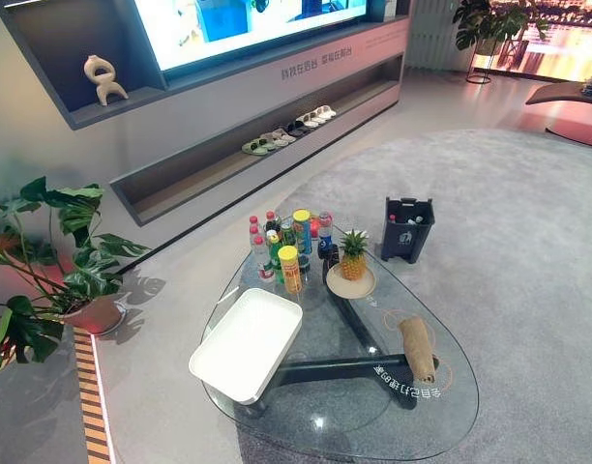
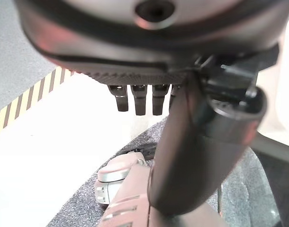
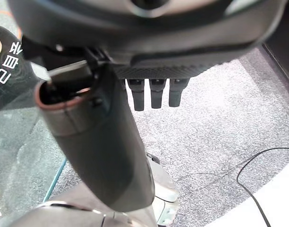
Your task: Wipe the table with a cloth and put it in the basket.
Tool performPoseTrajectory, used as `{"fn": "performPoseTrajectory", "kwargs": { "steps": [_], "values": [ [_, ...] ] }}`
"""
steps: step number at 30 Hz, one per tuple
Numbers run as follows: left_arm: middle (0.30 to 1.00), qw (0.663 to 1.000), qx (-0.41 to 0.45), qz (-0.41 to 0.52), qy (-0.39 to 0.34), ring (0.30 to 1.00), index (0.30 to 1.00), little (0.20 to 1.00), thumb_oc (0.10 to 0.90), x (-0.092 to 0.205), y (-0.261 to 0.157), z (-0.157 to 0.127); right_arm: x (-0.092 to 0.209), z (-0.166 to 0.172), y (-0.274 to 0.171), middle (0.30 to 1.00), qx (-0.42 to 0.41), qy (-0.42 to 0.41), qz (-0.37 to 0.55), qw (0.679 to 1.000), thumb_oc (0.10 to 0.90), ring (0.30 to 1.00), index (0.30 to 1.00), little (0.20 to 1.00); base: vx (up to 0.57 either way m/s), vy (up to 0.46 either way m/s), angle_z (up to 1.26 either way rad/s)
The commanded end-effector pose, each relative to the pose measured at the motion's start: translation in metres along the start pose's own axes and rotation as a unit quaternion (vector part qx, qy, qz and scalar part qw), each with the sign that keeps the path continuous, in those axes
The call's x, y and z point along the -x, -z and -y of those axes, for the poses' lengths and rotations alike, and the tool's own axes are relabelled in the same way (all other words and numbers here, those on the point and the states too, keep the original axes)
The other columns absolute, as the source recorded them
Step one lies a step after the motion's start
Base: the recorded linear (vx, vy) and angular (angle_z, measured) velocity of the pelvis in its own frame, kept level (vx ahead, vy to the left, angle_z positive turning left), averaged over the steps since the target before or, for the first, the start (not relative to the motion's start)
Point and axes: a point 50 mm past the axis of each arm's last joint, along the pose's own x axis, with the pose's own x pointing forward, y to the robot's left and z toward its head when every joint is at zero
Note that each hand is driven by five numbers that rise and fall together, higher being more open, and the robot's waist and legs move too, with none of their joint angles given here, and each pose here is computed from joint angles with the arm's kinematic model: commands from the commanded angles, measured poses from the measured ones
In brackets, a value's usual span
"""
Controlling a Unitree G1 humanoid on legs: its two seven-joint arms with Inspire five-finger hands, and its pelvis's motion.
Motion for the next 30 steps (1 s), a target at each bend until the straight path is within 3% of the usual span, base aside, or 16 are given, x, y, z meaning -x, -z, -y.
{"fn": "performPoseTrajectory", "kwargs": {
  "steps": [1,5,9,13,19,30],
  "values": [
    [0.900,0.999,0.003,0.023,-0.034,0.900,0.900,0.900,0.800,0.002,-0.022,-0.019,0.002,0.015,-0.014,0.900,0.016,0.023,-0.005,1.000,0.800,0.900,0.900,0.900,0.04,0.006,0.00],
    [0.900,0.994,0.039,0.074,-0.065,0.900,0.900,0.900,0.800,0.005,-0.040,-0.030,0.003,0.028,-0.015,0.900,0.013,0.044,-0.009,0.999,0.800,0.900,0.900,0.900,0.00,0.010,0.00],
    [0.900,0.974,0.101,0.186,-0.078,0.900,0.900,0.900,0.800,0.018,-0.105,-0.040,0.011,0.054,-0.048,0.900,-0.001,0.089,0.039,0.995,0.800,0.900,0.900,0.900,-0.26,0.024,0.02],
    [0.900,0.957,0.134,0.240,-0.088,0.900,0.900,0.900,0.800,0.031,-0.143,-0.051,0.019,0.068,-0.080,0.900,-0.012,0.117,0.089,0.989,0.800,0.900,0.900,0.900,-0.29,-0.011,0.12],
    [0.900,0.942,0.185,0.262,-0.099,0.900,0.900,0.900,0.800,0.040,-0.156,-0.067,0.028,0.086,-0.097,0.900,-0.031,0.145,0.128,0.981,0.800,0.900,0.900,0.900,-0.14,-0.031,0.08],
    [0.900,0.927,0.158,0.318,-0.118,0.900,0.900,0.900,0.800,0.061,-0.198,-0.070,0.065,0.123,-0.158,0.900,-0.101,0.234,0.238,0.937,0.800,0.900,0.900,0.900,-0.13,-0.016,0.02]
  ]
}}
